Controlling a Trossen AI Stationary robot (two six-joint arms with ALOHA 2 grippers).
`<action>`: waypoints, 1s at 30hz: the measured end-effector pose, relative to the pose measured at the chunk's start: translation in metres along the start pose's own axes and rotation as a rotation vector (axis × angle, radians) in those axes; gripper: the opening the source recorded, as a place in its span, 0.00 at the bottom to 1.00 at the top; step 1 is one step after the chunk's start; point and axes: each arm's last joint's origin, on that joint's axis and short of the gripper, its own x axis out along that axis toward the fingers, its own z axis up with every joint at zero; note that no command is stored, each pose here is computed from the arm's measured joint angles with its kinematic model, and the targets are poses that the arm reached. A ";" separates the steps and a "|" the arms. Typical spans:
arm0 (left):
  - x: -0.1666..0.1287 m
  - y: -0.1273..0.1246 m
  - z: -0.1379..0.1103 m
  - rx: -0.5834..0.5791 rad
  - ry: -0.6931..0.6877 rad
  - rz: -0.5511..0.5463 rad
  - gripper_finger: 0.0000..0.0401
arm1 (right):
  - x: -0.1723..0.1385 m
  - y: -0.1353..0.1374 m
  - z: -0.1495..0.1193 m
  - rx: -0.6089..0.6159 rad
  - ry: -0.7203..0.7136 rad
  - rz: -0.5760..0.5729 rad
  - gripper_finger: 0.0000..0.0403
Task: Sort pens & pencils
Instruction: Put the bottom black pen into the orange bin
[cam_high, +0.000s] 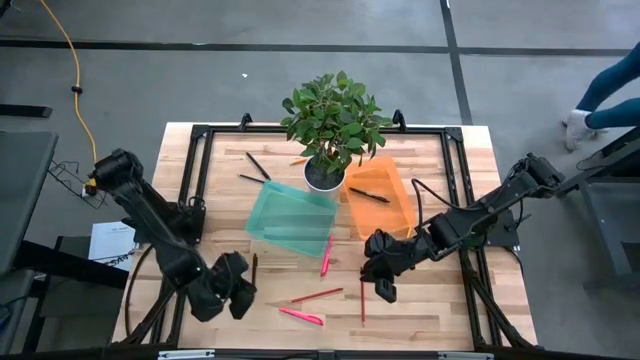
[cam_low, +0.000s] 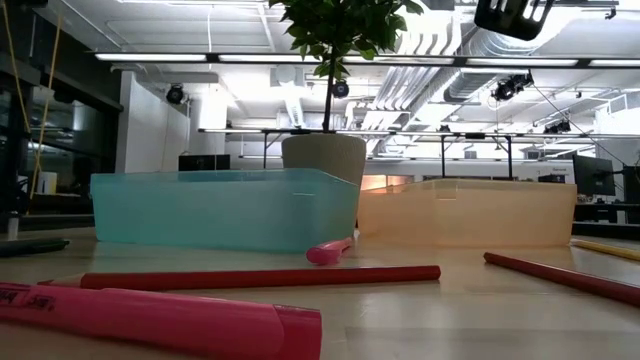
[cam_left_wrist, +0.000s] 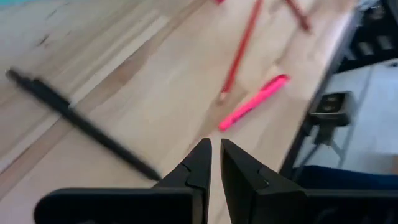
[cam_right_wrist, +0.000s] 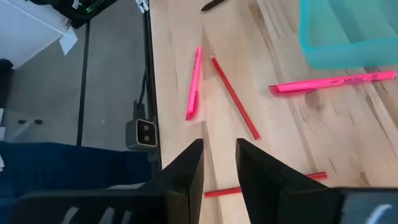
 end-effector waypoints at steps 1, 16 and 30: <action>0.002 0.003 -0.001 -0.019 0.006 0.032 0.06 | 0.000 0.000 0.000 -0.005 0.000 0.000 0.21; 0.024 0.018 0.020 -0.166 0.053 0.243 0.06 | 0.000 -0.003 0.000 -0.140 0.003 -0.022 0.21; 0.042 0.030 0.039 -0.178 0.256 0.378 0.06 | 0.000 -0.003 0.001 -0.173 -0.005 -0.036 0.21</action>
